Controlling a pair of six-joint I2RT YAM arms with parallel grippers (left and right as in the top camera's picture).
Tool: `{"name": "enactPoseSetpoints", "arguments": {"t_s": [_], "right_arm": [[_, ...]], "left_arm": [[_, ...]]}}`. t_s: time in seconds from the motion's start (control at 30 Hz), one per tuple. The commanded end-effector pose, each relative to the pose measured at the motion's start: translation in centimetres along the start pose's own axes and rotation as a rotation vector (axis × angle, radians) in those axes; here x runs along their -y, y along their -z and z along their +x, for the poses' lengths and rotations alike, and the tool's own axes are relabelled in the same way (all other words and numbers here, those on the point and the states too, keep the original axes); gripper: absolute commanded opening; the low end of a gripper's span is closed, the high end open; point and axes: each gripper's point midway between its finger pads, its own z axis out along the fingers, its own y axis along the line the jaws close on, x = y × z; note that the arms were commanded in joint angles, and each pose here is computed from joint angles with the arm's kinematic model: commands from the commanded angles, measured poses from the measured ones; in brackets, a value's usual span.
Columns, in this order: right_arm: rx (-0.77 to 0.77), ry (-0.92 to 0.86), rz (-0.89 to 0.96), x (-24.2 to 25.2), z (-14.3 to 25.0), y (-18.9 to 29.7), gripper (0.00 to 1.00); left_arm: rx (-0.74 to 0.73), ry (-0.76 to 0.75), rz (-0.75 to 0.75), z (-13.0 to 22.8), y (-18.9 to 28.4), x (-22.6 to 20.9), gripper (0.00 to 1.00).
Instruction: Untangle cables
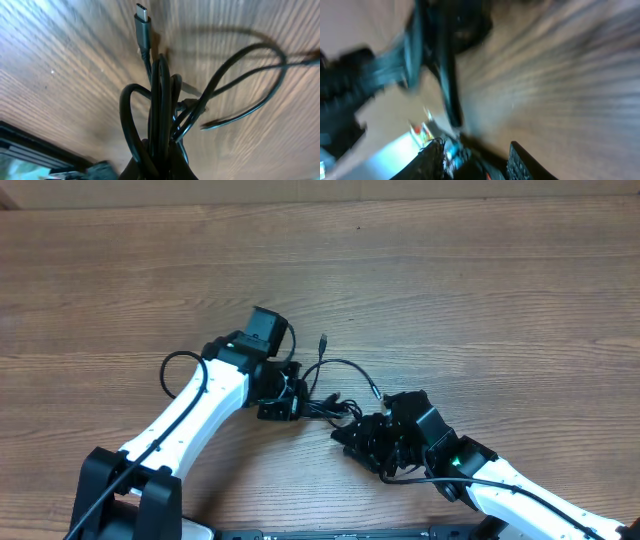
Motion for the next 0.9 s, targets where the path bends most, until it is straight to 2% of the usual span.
{"name": "enactPoseSetpoints", "arguments": {"t_s": [0.0,0.13,0.2,0.3,0.33,0.5,0.63,0.73,0.87], "right_arm": [[0.163,-0.086,0.006,0.2,-2.9,0.2,0.38],[0.22,-0.09,0.013,0.5,-3.8,0.4,0.32],[0.219,-0.09,0.014,0.5,-3.8,0.4,0.25],[0.206,-0.099,0.037,1.1,-3.5,0.4,0.06],[0.198,-0.105,0.053,1.5,-3.4,0.4,0.04],[0.159,-0.061,0.156,3.9,-2.5,0.5,0.04],[-0.021,0.201,0.109,2.9,0.2,0.2,0.04],[-0.222,0.495,-0.06,0.2,3.8,0.4,0.04],[-0.321,0.597,-0.114,0.0,5.6,1.0,0.04]], "left_arm": [[-0.034,-0.026,-0.029,1.9,-0.5,-0.9,0.04],[-0.047,-0.042,-0.039,2.6,-0.7,-1.2,0.04],[-0.076,-0.042,-0.046,3.1,-0.6,-1.3,0.04],[-0.107,-0.047,-0.044,3.6,-0.6,-1.2,0.04],[-0.109,-0.053,-0.034,3.7,-0.6,-0.9,0.04],[-0.126,-0.144,0.049,4.0,-0.4,1.1,0.04],[-0.047,-0.217,0.144,2.3,0.1,3.4,0.04],[0.069,-0.216,0.17,0.1,0.2,4.1,0.04],[0.181,-0.198,0.212,-1.7,0.6,5.1,0.05]]}}
